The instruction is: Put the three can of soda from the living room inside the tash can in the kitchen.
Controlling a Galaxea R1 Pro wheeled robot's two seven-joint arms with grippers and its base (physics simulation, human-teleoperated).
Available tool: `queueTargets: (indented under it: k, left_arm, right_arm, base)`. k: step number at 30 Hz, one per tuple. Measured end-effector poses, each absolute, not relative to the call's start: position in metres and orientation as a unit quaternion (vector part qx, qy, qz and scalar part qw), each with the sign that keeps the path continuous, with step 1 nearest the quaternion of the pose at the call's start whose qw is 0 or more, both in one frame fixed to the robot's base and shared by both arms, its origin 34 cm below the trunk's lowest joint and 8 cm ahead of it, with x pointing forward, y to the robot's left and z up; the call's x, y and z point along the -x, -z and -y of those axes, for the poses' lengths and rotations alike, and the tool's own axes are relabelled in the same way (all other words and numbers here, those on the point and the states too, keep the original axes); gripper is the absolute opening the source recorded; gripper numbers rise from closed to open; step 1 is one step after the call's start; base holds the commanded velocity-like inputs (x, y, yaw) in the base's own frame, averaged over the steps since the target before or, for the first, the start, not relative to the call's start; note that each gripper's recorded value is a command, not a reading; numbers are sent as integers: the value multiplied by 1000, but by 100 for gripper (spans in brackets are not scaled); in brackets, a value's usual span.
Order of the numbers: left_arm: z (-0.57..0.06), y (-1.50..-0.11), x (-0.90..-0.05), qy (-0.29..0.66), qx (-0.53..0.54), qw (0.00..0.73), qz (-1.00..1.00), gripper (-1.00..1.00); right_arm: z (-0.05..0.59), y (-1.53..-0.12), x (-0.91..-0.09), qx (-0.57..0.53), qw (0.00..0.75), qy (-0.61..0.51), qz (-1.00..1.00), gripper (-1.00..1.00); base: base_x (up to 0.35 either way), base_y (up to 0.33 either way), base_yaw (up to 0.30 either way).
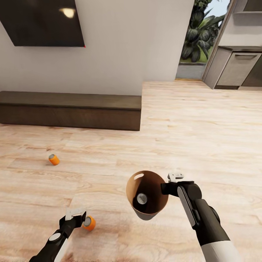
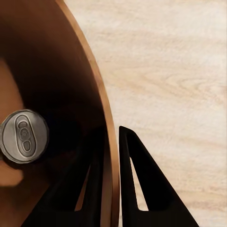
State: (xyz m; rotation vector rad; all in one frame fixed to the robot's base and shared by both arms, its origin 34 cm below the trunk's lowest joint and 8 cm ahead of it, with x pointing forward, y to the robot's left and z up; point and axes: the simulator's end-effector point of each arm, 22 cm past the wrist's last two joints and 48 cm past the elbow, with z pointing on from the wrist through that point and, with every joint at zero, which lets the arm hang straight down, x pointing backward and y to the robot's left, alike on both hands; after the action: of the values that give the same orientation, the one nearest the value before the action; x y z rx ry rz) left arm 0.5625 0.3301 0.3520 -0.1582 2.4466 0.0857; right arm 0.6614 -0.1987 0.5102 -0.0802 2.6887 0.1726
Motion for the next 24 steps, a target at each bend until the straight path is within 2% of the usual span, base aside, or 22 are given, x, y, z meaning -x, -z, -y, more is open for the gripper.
queueTargets:
  k: [24]
  left_arm:
    - [-330, -333, -549, -34, 60, 319, -945, 100]
  right_arm:
    - [199, -487, -655, 28, 203, -61, -977, -100]
  base:
    - [0, 0, 0]
